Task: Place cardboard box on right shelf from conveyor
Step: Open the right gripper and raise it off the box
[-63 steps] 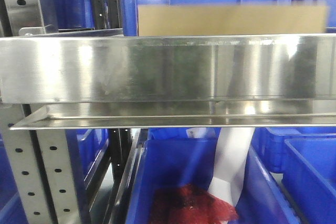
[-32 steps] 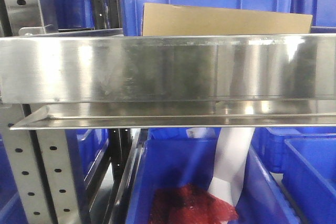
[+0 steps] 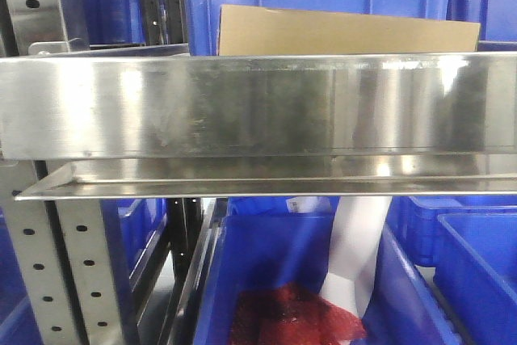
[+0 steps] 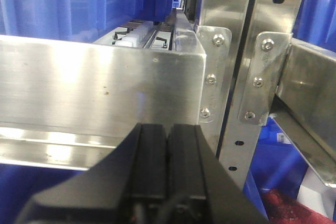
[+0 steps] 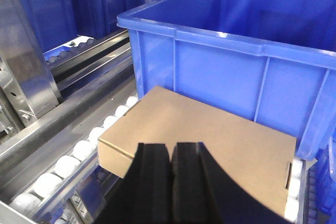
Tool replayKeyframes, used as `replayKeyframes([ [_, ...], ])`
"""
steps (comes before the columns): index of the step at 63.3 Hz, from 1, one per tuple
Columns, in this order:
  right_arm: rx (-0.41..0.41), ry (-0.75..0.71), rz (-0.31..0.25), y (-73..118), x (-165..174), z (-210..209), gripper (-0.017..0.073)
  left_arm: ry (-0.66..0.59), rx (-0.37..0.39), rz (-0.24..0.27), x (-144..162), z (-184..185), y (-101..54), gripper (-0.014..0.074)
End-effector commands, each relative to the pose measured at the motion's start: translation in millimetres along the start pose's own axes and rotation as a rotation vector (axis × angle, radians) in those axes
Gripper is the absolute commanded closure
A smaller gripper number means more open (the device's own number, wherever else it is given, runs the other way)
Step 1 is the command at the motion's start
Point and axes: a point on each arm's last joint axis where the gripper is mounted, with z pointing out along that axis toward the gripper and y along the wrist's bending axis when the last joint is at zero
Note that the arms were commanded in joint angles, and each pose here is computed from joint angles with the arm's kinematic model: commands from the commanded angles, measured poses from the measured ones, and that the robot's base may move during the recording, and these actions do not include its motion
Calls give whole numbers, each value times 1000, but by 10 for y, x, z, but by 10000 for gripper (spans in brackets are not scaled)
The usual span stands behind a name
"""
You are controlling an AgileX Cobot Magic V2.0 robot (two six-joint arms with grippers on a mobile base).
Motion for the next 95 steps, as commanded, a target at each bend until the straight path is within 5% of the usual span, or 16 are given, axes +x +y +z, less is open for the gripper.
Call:
replayKeyframes([
  [1, -14, -115, -42, 12, -141, -79, 503, -96, 0, -10, -89, -14, 0, 713],
  [9, 11, -88, -115, -60, 54, -139, 503, -96, 0, -10, -89, -14, 0, 713],
  [24, 169, -139, -10, -397, 724, -510, 503, -96, 0, -10, -89, -14, 0, 713],
  [54, 512, -357, 19, -579, 1942, -1102, 503, -96, 0, -10, -89, -14, 0, 713],
  [75, 537, -369, 21, -644, 2362, -998, 503, -96, 0, -10, -89, -14, 0, 713],
  [95, 533, -420, -3, -634, 2315, -1013, 503, -96, 0, -10, -89, -14, 0, 713],
])
